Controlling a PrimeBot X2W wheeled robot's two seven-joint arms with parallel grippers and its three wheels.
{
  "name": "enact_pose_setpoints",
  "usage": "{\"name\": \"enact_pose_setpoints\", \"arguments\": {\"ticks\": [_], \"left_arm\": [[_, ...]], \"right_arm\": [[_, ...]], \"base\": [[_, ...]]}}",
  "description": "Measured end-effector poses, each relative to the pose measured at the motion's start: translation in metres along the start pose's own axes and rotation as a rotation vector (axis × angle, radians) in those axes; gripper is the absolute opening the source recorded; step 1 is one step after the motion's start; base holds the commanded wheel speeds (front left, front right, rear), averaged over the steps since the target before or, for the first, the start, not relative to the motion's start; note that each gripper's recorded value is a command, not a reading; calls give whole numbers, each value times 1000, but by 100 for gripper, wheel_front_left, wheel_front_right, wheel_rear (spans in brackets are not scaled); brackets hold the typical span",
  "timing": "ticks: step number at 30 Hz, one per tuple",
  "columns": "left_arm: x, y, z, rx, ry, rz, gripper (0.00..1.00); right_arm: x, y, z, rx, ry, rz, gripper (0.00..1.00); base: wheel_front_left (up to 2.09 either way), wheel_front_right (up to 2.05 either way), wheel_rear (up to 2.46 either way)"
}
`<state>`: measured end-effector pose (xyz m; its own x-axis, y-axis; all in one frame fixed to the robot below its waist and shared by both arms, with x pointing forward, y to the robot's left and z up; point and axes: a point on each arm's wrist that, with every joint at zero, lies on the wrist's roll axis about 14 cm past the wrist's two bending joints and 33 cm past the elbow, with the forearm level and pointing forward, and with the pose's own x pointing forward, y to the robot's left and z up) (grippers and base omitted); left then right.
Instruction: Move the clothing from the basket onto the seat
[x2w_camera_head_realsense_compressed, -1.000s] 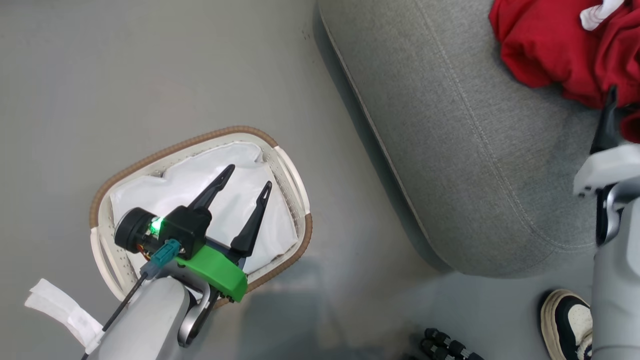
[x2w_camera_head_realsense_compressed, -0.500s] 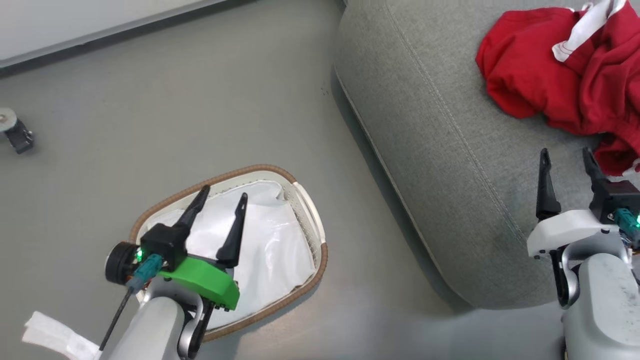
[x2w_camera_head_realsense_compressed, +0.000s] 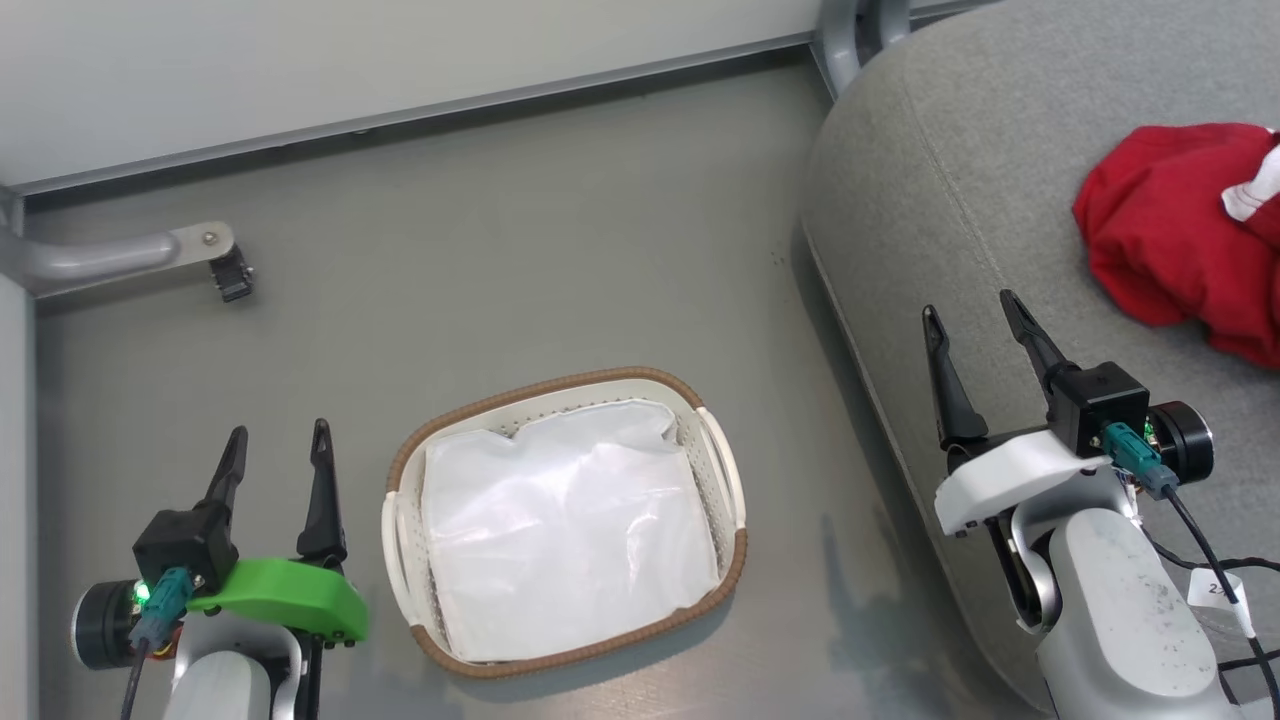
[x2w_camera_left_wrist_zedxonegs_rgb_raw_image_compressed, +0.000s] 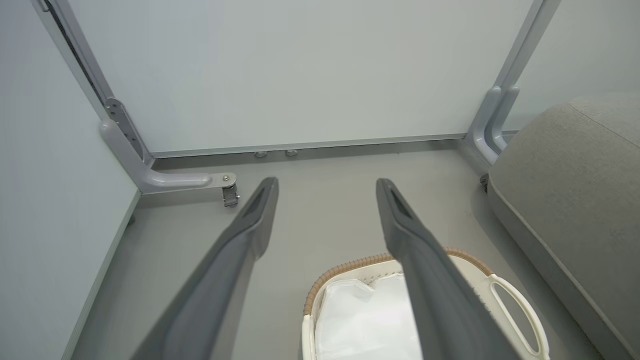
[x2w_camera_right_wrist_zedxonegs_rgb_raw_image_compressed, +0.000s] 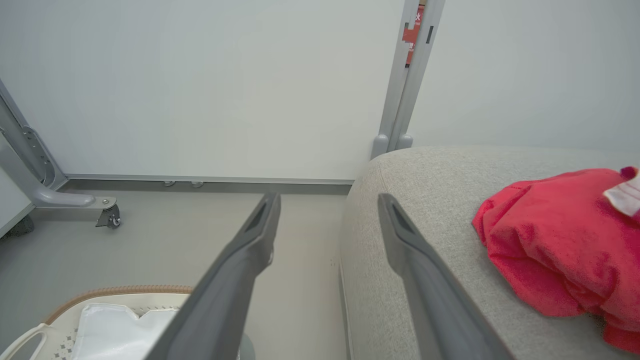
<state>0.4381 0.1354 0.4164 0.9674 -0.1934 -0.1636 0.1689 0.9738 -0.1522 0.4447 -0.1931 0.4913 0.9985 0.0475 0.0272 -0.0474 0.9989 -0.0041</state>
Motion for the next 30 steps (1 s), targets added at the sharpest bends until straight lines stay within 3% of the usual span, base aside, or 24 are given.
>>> {"name": "enact_pose_setpoints", "arguments": {"ticks": [11,24,25,30], "left_arm": [[-48,43,12,10,-34,146,100],[-73,27,6,-70,-34,119,100],[-74,27,5,-70,-31,116,0],[-78,24,-10,-92,14,124,0]], "right_arm": [[-3,47,6,48,-11,123,100],[-29,57,-8,91,37,135,100],[-29,56,-9,93,39,134,0],[-39,57,-28,110,103,126,0]], "base": [[0,0,0],[0,0,0],[0,0,0],[0,0,0]]}}
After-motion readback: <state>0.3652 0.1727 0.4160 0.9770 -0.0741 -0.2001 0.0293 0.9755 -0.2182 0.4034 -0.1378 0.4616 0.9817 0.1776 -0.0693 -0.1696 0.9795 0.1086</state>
